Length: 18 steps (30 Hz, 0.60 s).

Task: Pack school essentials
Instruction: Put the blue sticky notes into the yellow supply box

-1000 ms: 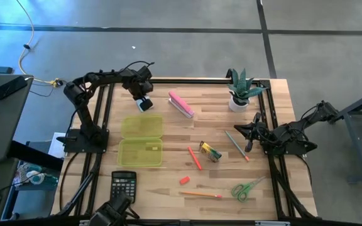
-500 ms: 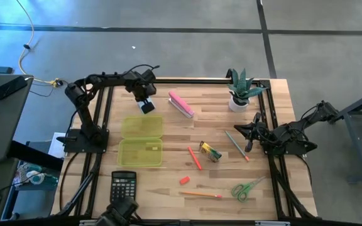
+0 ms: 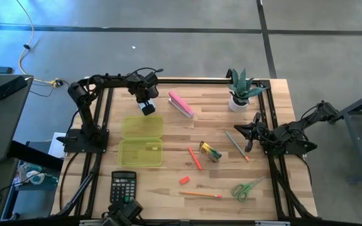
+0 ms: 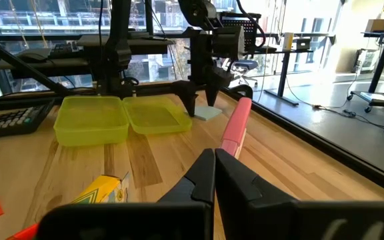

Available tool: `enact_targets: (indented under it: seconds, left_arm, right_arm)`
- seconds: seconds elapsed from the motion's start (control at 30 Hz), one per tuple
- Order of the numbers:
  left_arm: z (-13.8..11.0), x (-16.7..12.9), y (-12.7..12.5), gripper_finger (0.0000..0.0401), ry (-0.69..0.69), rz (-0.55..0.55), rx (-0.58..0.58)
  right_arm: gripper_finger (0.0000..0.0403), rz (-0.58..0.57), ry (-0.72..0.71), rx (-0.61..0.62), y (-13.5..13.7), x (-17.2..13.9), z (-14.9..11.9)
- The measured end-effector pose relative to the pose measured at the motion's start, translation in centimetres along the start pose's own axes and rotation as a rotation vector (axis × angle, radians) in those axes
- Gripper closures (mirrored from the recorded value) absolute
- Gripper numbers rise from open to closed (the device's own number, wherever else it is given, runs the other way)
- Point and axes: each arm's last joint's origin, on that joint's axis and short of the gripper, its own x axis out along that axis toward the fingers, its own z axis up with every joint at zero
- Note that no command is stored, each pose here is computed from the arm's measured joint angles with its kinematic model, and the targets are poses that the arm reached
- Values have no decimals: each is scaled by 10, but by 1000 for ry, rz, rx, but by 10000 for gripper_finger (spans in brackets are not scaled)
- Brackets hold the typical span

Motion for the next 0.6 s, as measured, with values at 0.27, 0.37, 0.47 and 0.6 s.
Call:
enact_targets:
  seconds: [0.27,0.37,0.47,0.6]
  left_arm:
    - [1,0,-2,35,1,11,11]
    - [1,1,-2,57,1,11,11]
    - [1,1,-2,72,0,3,11]
    - [0,0,-2,81,-5,-9,10]
  right_arm:
    - [402,0,0,0,0,0,0]
    - [402,0,0,0,0,0,0]
    - [402,0,0,0,0,0,0]
    - [402,-1,0,0,0,0,0]
